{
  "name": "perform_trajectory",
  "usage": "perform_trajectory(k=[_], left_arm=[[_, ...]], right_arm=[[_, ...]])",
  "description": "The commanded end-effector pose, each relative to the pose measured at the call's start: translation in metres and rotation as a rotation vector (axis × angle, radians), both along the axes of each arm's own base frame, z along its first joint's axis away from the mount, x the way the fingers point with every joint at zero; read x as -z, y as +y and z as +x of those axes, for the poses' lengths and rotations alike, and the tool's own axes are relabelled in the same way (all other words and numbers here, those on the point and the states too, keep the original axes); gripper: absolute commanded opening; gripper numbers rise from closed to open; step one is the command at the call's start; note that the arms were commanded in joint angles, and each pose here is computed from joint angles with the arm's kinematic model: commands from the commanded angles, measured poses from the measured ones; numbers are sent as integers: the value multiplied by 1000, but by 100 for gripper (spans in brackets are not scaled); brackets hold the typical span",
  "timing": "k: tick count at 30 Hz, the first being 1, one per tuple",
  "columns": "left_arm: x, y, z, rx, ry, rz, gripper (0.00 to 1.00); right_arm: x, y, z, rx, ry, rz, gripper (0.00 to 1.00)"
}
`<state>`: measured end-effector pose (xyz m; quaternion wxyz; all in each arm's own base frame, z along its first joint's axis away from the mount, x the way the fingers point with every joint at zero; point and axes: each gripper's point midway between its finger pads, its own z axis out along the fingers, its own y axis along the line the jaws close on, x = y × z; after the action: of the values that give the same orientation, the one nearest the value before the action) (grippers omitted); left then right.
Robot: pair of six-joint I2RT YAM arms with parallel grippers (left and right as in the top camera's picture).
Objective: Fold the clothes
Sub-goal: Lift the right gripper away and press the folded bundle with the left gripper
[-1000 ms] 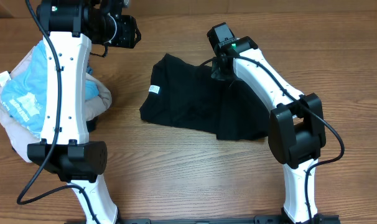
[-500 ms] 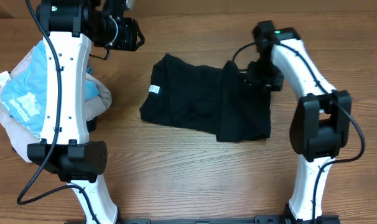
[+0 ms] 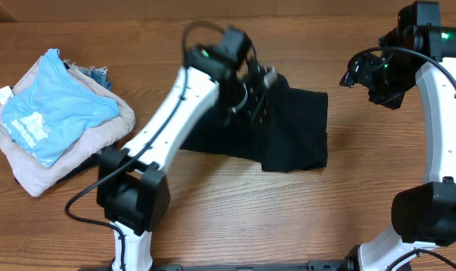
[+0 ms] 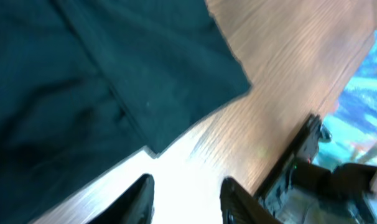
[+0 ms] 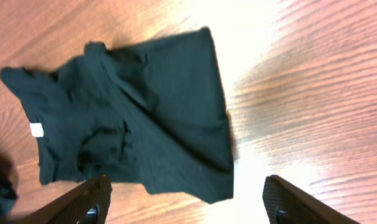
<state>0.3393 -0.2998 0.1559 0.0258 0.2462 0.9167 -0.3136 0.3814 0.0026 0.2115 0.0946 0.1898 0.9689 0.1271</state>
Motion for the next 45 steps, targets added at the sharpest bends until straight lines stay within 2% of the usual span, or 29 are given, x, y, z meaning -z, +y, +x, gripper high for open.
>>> perform_trajectory(k=[1,3,7,9,11,16,20,24,28,33,35,37,38,40,45], left_arm=[[43,-13,-27,-131,250,-61,45],[61,-18,-31,-194,317,-91,48],[90,-14,-43,-287,420,-75,43],[102,-10,-39,-339,412,-53,44],[116,-2,-29,-418,370,8,39],[126,5,-14,-475,286,68,40],[142,3,-13,-477,296,78,40],[152,-10,-13,-432,330,11,41],[148,-18,-9,-399,297,-26,42],[143,-34,-11,-305,220,-72,35],[140,-39,-10,-268,193,-97,25],[137,-41,-9,-247,175,-118,8],[135,-42,-7,-241,165,-123,4],[125,-41,4,-227,119,-129,4],[99,-18,36,-242,13,-36,4]], right_arm=[[3,8,1,-38,3,26,82],[2,7,4,-38,-9,25,82],[2,7,5,-38,-11,24,82],[2,7,5,-38,-12,24,82],[2,7,5,-38,-12,24,82],[2,7,5,-41,-13,24,82],[2,7,5,-42,-12,24,81],[2,7,4,-44,-10,24,80],[2,7,4,-44,-11,23,80],[2,7,4,-44,-10,23,79],[2,7,4,-44,-10,23,79],[2,7,4,-45,-10,22,79],[2,7,4,-45,-10,22,78],[2,7,4,-44,-10,22,78],[4,3,2,-39,-2,-3,79]])
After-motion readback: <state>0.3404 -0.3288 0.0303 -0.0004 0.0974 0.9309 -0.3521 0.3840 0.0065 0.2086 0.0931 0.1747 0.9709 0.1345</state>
